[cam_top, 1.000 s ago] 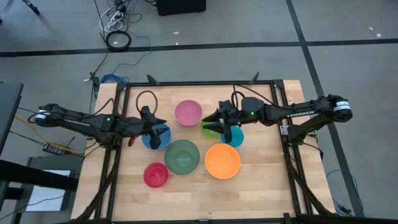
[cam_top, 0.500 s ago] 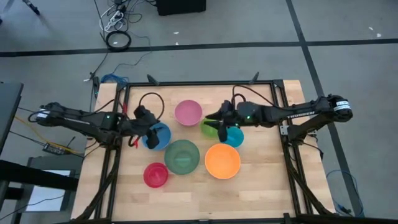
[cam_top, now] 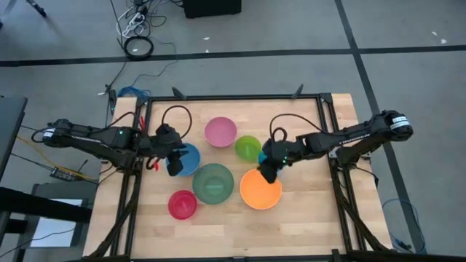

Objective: Nest bowls inside each other
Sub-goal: Stack the orange bowl on top of the dark green bowl

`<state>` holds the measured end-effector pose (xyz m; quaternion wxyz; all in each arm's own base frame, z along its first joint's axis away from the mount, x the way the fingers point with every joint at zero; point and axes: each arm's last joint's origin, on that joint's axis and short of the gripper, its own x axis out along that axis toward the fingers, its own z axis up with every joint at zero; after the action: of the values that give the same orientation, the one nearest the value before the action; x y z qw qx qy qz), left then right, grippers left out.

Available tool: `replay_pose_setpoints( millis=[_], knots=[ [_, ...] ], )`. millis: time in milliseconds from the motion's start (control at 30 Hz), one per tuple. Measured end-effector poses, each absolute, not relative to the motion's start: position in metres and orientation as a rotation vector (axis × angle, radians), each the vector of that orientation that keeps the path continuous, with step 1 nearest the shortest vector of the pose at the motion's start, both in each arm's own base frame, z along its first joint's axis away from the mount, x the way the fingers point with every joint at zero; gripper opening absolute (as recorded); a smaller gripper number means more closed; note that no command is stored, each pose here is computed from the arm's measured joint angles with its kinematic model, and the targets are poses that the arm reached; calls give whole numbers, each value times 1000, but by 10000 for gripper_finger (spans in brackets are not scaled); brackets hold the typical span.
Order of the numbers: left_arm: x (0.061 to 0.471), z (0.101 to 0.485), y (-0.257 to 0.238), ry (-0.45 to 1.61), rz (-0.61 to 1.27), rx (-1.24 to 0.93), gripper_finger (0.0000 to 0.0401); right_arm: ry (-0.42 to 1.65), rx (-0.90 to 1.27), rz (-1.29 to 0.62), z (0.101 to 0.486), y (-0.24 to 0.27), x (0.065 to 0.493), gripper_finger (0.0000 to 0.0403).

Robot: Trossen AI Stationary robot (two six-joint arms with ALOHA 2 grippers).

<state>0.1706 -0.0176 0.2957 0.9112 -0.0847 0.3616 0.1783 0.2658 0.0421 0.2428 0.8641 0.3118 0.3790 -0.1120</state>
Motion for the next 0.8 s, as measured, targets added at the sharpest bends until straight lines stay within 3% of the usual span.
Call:
replay_pose_setpoints(
  millis=[367,800],
  knots=[
    [171,296,-17,736,376,-173,137,1134,824,-356,226,72,234,178],
    [171,296,-17,731,389,-169,137,1081,812,-515,223,73,229,180]
  ],
)
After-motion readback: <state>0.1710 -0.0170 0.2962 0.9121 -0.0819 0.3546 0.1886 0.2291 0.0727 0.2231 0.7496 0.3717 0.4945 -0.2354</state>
